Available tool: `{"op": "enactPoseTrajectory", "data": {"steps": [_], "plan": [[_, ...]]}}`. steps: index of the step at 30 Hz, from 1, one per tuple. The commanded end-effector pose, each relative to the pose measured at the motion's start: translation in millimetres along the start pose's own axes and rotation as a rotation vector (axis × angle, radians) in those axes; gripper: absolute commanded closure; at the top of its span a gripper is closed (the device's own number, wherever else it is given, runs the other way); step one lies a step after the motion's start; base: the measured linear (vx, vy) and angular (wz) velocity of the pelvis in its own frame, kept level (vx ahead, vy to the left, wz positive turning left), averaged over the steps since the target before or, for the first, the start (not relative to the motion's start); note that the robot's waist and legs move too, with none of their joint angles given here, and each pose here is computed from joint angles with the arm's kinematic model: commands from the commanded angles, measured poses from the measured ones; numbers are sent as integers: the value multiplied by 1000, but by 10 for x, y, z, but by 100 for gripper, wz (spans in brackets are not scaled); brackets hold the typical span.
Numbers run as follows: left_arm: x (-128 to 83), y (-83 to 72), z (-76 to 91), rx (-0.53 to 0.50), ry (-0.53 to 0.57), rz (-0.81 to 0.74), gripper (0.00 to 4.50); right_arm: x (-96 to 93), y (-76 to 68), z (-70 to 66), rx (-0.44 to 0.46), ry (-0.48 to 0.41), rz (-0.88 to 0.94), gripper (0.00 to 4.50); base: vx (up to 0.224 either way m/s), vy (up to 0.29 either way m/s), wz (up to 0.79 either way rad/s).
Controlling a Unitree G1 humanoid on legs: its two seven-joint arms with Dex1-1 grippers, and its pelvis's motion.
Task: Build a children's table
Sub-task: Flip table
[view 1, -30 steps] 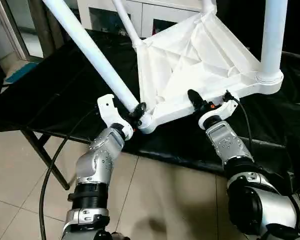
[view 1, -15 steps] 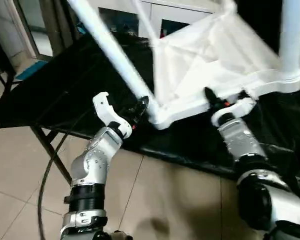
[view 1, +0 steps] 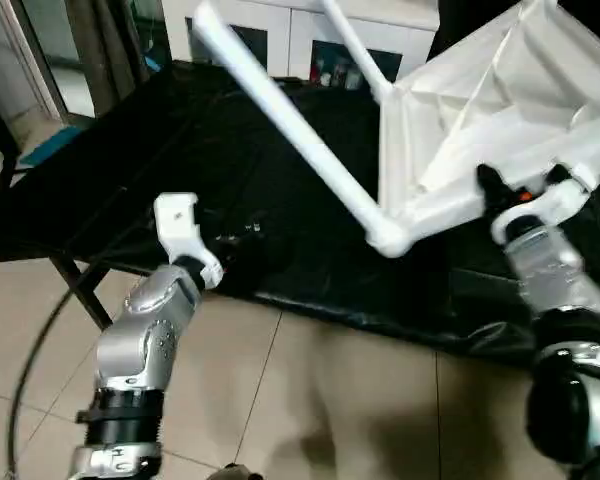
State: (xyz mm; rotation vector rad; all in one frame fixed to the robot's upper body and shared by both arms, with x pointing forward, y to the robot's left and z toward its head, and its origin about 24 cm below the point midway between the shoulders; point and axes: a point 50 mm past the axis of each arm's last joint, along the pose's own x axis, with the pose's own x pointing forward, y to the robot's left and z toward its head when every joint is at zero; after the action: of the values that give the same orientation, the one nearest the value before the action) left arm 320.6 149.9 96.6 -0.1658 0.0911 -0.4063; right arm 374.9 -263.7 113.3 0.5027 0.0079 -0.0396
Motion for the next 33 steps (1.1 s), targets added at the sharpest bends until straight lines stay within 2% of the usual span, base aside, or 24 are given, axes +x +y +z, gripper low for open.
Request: {"op": "enactPoseTrajectory", "data": {"steps": [1, 7, 9, 11, 12, 14, 15, 17, 25, 28, 29, 30, 33], "plan": [[23, -77, 109, 96, -25, -53, 22, -3, 5, 136, -222, 13, 17, 244, 0, 0, 0], [29, -175, 276, 261, -48, -134, 22, -9, -26, 345, -328, -20, -45, 246, 0, 0, 0], [25, -263, 413, 332, -80, -189, 22, -5, -5, 430, -379, -31, -75, 247, 0, 0, 0], [26, -279, 444, 348, -87, -196, 22, -4, -1, 446, -397, -32, -85, 248, 0, 0, 0], [32, -321, 527, 409, -111, -219, 22, 4, 26, 486, -478, -40, -96, 249, 0, 0, 0], [34, -342, 560, 436, -121, -231, 22, 7, 40, 502, -516, -44, -101, 250, 0, 0, 0], [37, -384, 600, 496, -129, -259, 22, 13, 73, 527, -573, -58, -104, 250, 0, 0, 0], [45, -459, 631, 591, -128, -306, 22, 29, 126, 553, -600, -78, -117, 251, 0, 0, 0], [134, -627, 720, 739, -165, -361, 22, 68, 245, 570, -646, -88, -94, 253, 0, 0, 0], [208, -772, 866, 871, -253, -393, 22, 68, 314, 484, -715, -73, -17, 253, 0, 0, 0], [214, -791, 879, 884, -261, -404, 22, 67, 325, 476, -720, -75, -5, 253, 0, 0, 0], [216, -799, 885, 889, -264, -409, 22, 67, 331, 473, -722, -77, 1, 199, 0, 0, 0], [259, -896, 977, 989, -314, -415, 22, 54, 383, 405, -733, -82, 52, 179, 0, 0, 0]]}}
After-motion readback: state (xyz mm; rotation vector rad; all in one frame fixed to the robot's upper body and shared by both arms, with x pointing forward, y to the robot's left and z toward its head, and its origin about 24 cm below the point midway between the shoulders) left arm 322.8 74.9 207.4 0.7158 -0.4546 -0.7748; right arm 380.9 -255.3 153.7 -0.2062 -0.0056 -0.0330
